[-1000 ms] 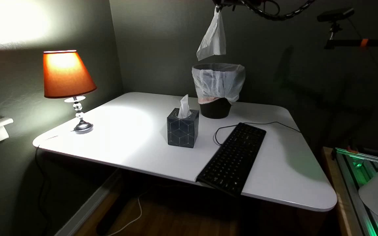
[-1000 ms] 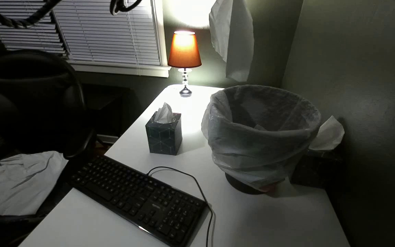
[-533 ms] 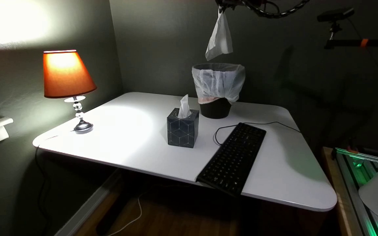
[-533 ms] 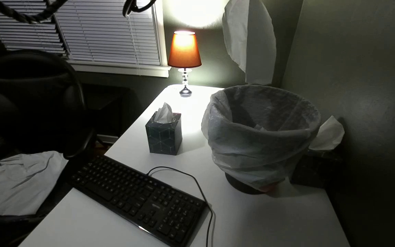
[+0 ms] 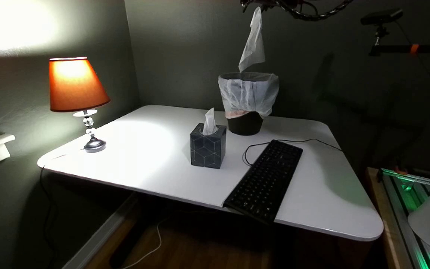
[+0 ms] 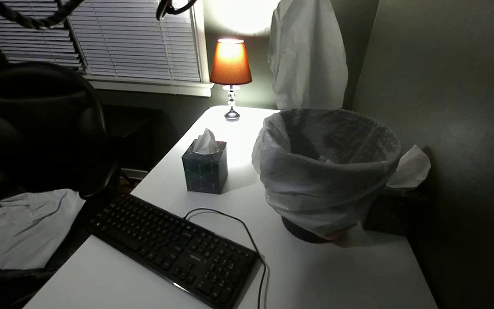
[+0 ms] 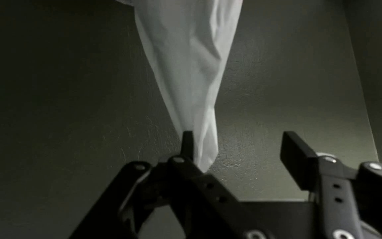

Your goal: Remove a tissue from the tissue box and put it in the black bucket

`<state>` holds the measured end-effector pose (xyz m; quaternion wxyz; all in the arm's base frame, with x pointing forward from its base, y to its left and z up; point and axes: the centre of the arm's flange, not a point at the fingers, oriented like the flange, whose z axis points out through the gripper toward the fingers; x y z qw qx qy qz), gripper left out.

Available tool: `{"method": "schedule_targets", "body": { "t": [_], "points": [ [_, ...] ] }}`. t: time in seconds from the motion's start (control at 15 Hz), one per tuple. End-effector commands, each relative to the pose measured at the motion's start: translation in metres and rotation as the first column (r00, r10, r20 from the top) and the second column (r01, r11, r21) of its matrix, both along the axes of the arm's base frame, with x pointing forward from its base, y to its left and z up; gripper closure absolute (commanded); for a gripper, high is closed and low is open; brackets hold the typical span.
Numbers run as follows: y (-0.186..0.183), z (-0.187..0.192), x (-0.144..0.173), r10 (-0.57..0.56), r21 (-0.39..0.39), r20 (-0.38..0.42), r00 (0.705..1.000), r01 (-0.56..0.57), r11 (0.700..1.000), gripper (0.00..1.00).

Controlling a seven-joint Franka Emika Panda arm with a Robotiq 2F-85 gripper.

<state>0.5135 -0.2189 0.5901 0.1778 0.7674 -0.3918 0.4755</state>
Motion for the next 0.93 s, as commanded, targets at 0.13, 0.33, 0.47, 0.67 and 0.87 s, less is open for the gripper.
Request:
{"method": "schedule_targets", "body": {
  "t": [0.13, 0.33, 0.47, 0.67, 0.87],
  "points": [
    [-0.017, 0.001, 0.003, -0.037, 0.024, 0.003, 0.999, 0.037, 0.999, 0.00],
    [-0.031, 0.002, 0.007, -0.025, 0.064, -0.018, 1.000, 0.026, 0.998, 0.00],
    [-0.038, -0.002, 0.012, 0.019, 0.148, -0.028, 0.999, -0.015, 0.989, 0.00],
    [-0.039, -0.007, 0.019, 0.048, 0.204, -0.033, 0.998, -0.040, 0.978, 0.00],
    [-0.030, -0.012, 0.020, 0.121, 0.320, -0.087, 0.989, -0.088, 0.943, 0.00]
  ]
}}
